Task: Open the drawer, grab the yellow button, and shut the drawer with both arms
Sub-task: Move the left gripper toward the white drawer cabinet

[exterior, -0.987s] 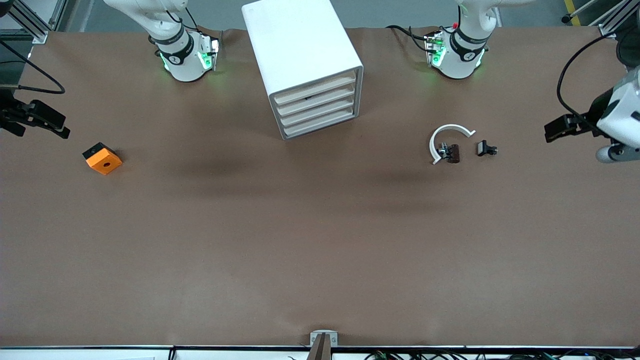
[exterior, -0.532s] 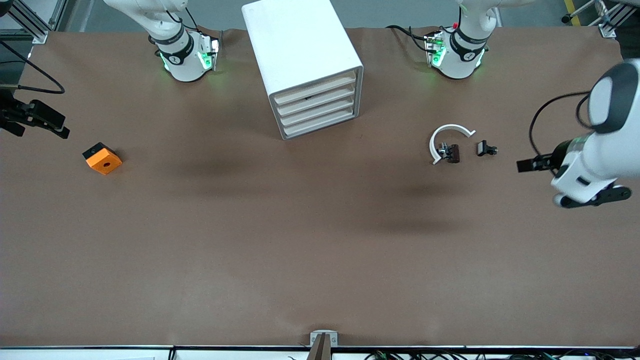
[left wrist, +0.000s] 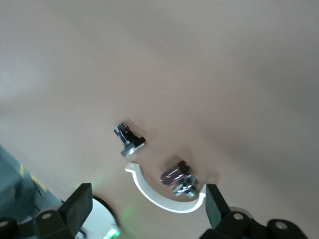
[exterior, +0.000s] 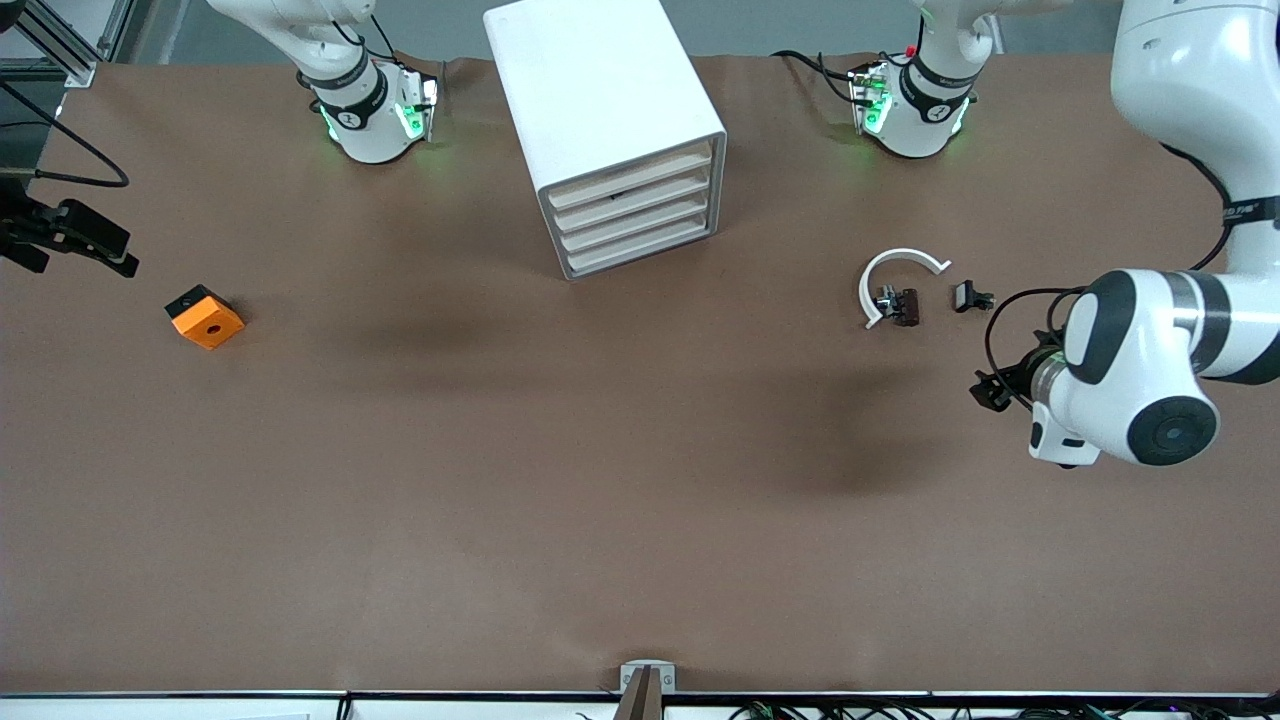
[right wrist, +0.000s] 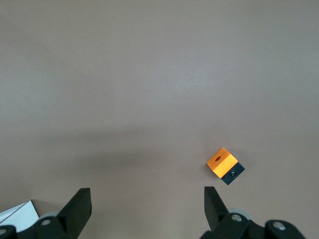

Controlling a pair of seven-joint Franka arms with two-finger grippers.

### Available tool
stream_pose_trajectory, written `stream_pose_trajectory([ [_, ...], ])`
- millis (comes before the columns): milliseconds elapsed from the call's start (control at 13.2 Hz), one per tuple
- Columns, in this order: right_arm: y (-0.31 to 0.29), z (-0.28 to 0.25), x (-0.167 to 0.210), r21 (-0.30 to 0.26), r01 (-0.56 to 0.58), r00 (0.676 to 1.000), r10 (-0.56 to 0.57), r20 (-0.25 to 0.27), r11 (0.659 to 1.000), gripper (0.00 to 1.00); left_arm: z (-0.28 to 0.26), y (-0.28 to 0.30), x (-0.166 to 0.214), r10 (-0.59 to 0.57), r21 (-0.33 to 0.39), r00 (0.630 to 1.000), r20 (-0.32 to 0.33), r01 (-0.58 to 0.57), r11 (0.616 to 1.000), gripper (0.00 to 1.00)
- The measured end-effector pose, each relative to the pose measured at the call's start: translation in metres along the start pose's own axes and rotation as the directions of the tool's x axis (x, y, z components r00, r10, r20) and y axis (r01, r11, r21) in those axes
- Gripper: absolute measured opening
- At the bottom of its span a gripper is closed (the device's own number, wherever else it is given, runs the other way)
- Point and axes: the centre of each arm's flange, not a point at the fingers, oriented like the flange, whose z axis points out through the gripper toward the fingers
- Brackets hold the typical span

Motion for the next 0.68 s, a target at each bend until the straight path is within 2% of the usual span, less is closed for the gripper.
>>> stream_pose_trajectory([
  [152, 0.0, -0.001, 0.0, -0.005, 0.0, 1.0, 0.0, -0.001, 1.0, 1.0, 0.008, 0.018, -0.017, -0.129, 0.014, 0.991, 0.036, 0.129, 0.992, 1.0],
  [304, -0.001, -0.001, 0.0, -0.005, 0.002, 1.0, -0.002, -0.002, 1.0, 1.0, 0.011, 0.044, -0.051, -0.237, 0.025, 0.968, 0.087, 0.236, 0.971, 1.0],
  [532, -0.002, -0.001, 0.0, -0.006, 0.005, 1.0, -0.005, -0.002, 1.0, 1.0, 0.012, 0.074, -0.098, -0.385, 0.063, 0.909, 0.159, 0.38, 0.923, 1.0],
  [684, -0.002, -0.001, 0.0, -0.006, 0.005, 1.0, -0.005, -0.002, 1.0, 1.0, -0.004, 0.078, -0.105, -0.465, 0.045, 0.865, 0.187, 0.465, 0.884, 1.0],
])
